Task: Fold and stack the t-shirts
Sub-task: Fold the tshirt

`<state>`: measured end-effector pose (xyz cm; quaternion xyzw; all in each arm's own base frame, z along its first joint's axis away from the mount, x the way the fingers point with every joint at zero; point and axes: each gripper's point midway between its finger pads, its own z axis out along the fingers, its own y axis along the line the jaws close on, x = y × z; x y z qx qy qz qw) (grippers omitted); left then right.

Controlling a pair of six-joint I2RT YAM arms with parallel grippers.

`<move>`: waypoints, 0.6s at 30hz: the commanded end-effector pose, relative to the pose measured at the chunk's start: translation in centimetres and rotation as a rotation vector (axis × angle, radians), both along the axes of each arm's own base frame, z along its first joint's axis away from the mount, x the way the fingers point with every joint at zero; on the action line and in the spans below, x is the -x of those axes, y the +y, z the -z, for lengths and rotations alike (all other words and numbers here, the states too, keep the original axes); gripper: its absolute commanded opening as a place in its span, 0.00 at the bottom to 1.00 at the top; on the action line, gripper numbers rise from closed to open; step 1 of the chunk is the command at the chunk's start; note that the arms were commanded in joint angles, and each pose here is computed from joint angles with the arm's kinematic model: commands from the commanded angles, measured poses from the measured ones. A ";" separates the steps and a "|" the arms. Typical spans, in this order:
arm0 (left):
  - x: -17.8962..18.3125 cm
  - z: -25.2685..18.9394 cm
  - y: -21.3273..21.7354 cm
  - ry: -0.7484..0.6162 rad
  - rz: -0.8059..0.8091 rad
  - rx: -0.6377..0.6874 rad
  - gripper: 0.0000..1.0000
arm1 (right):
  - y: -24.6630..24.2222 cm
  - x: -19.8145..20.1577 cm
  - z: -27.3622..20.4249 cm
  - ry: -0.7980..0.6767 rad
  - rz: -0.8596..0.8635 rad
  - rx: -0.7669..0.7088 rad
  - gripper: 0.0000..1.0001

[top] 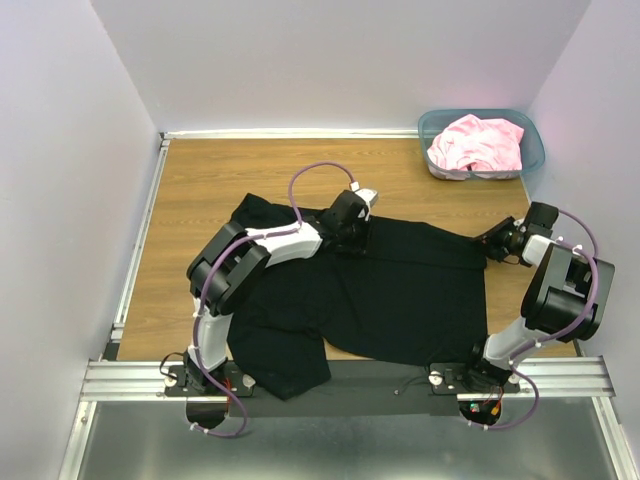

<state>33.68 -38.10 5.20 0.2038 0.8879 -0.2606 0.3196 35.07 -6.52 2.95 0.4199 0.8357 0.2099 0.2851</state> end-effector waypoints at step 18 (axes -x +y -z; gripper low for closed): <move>3.1 6.8 3.3 0.167 -0.034 -0.140 0.34 | -3.3 -1.7 -2.9 -0.083 0.103 -0.055 0.03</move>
